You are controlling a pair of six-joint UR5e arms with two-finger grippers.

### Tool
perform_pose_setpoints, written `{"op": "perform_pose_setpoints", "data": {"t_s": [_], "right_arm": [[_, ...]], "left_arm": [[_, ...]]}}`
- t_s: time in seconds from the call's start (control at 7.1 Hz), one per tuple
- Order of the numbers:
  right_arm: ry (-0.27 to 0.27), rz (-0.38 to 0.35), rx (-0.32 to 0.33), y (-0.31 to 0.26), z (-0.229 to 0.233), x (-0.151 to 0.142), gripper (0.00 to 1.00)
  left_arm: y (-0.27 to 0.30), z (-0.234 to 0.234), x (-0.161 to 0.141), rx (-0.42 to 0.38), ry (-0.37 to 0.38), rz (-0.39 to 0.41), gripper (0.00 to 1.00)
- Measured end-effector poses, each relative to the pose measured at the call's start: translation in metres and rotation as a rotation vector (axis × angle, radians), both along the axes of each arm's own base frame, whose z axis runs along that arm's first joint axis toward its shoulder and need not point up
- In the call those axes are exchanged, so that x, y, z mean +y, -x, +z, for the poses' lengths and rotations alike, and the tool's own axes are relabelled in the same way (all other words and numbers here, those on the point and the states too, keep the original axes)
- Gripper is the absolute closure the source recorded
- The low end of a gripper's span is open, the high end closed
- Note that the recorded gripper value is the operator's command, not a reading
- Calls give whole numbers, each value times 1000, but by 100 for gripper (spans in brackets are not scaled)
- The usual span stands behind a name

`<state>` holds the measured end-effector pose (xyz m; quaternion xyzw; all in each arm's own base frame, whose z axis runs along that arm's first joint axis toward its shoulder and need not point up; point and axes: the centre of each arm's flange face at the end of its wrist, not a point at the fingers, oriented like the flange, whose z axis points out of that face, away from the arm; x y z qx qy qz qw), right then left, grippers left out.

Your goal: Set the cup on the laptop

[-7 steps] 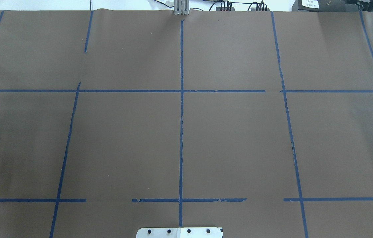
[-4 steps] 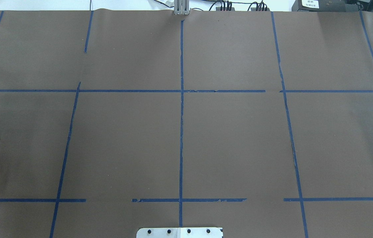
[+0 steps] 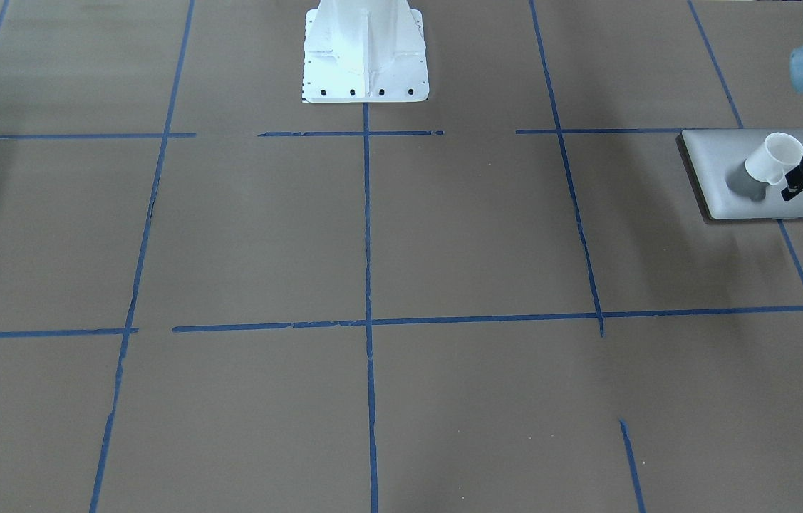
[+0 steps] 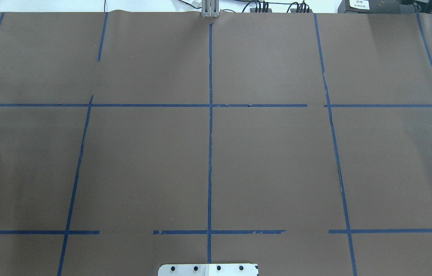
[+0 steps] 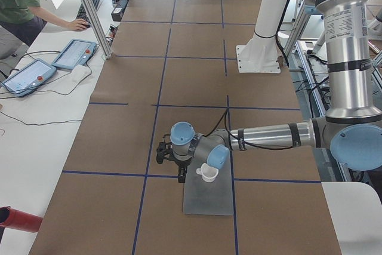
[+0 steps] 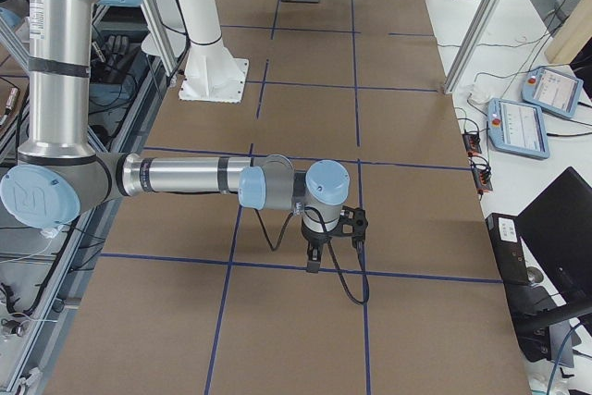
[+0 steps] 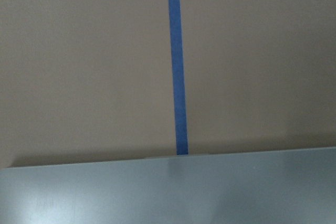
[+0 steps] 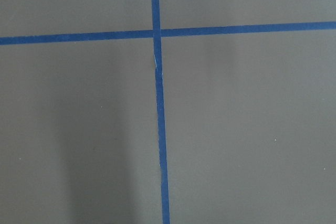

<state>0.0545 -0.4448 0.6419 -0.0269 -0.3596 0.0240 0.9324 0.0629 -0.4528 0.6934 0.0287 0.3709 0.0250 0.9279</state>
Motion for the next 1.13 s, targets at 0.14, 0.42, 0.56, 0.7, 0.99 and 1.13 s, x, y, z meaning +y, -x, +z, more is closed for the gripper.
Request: {"op": "perform_pose_setpoints", "data": {"t_s": [0.14, 0.42, 0.56, 0.7, 0.99, 1.13], "right_arm": [[0, 0, 0, 0, 0, 0, 0], [0, 0, 0, 0, 0, 0, 0], [0, 0, 0, 0, 0, 0, 0], [0, 0, 0, 0, 0, 0, 0], [0, 0, 0, 0, 0, 0, 0], [0, 0, 0, 0, 0, 0, 0]], "left_arm": [[12, -11, -32, -17, -21, 25, 0], [55, -15, -58, -42, -56, 81, 0], [86, -16, -63, -52, -63, 115, 0], [122, -19, -63, -55, -59, 130, 0], [158, -35, -44, -51, -65, 125, 0], [162, -41, -38, -51, -67, 120, 0]]}}
